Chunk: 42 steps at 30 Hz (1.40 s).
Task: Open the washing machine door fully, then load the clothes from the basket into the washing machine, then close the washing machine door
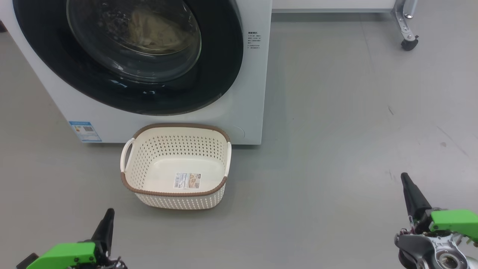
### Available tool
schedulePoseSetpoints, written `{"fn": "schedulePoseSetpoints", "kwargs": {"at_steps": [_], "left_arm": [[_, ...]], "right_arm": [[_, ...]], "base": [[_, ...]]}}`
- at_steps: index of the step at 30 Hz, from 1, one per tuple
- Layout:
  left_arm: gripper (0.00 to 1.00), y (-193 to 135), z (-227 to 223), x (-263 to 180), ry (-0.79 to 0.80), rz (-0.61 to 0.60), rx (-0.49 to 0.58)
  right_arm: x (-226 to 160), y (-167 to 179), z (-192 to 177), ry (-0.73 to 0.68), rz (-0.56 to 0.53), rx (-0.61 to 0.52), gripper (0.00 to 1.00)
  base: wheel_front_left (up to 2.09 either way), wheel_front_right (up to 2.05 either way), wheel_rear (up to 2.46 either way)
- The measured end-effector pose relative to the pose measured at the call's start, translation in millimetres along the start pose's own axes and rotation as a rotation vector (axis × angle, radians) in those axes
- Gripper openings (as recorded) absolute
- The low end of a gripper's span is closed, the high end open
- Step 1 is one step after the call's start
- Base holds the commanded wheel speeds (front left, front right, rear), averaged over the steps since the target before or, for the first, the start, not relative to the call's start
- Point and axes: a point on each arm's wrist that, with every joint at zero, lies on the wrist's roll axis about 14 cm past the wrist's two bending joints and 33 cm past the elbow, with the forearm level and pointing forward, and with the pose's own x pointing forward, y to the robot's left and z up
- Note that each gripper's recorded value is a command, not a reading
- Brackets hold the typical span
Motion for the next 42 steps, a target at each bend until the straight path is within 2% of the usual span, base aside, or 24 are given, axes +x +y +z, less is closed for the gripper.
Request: {"fn": "schedulePoseSetpoints", "kwargs": {"at_steps": [7, 42], "left_arm": [[0.0, -4.1, 4.6, 0.7, -0.012, -0.016, -0.072], [0.0, -4.2, 4.3, 0.7, -0.011, -0.017, -0.076]], "right_arm": [[0.4, 3.9, -0.3, 0.007, 0.016, 0.077, 0.0], [0.4, 4.3, -0.2, 0.006, 0.018, 0.077, 0.0]], "base": [[0.0, 0.0, 0.0], [0.0, 0.0, 0.0]]}}
